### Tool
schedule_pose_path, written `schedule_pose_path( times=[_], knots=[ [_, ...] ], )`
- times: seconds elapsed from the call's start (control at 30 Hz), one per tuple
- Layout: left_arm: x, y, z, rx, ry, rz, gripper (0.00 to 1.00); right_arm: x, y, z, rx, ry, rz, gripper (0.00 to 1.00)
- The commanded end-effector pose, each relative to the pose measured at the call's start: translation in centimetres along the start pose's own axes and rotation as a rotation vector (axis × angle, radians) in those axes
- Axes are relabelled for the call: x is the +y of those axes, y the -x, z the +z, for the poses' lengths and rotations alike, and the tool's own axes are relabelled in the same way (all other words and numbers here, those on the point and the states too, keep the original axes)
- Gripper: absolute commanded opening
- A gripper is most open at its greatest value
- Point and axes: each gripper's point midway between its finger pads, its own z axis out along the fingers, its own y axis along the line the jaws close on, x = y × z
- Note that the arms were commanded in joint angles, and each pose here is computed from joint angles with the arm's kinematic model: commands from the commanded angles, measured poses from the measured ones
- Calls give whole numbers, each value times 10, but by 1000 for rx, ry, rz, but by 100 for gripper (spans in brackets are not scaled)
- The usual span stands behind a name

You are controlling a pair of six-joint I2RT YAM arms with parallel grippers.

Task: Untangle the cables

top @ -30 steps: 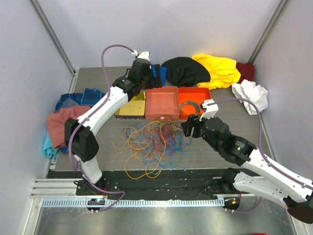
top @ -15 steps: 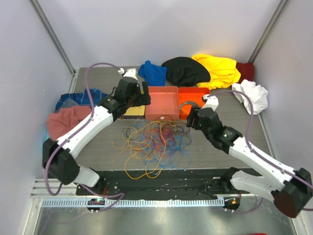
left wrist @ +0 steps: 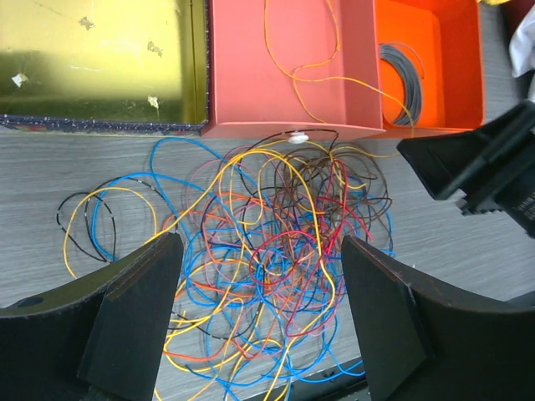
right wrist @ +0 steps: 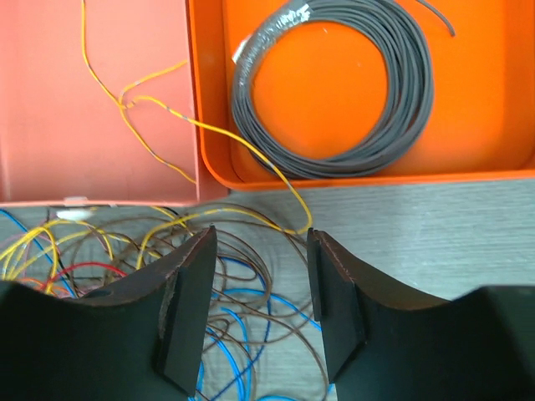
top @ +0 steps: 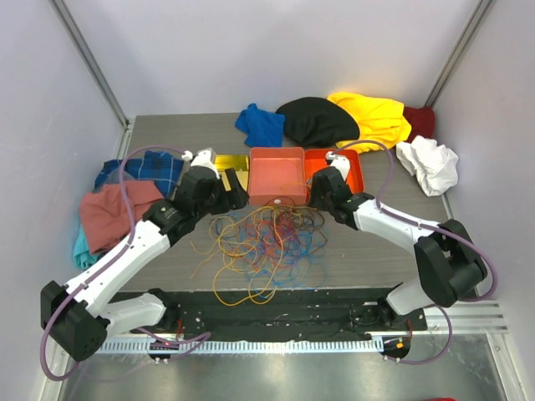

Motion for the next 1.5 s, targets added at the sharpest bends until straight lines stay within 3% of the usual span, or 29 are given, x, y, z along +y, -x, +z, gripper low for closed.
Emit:
schedule_pose_path(
  times=[0.0, 0.3, 1.03, 1.27, 1.33, 1.47],
  knots=[
    [-5, 8, -15, -46, -41, -36, 81, 12, 26, 4, -79, 19, 69, 54],
    [-5, -6, -18, -22, -78, -64, 80, 15, 7, 18, -167, 94, 268, 47],
    [-7, -19, -14, -5, -89, -54, 80, -8, -17, 18, -303, 56, 348, 49],
    [-5, -23, -11, 7, -80, -48, 80, -10, -25, 29, -301, 43, 372, 40],
    [-5, -25, -10, 11, -78, -45, 79, -12, -27, 30, -303, 42, 379, 31],
    [-4, -28, -9, 21, -72, -42, 79, -14, -25, 30, -323, 37, 396, 25]
  ],
)
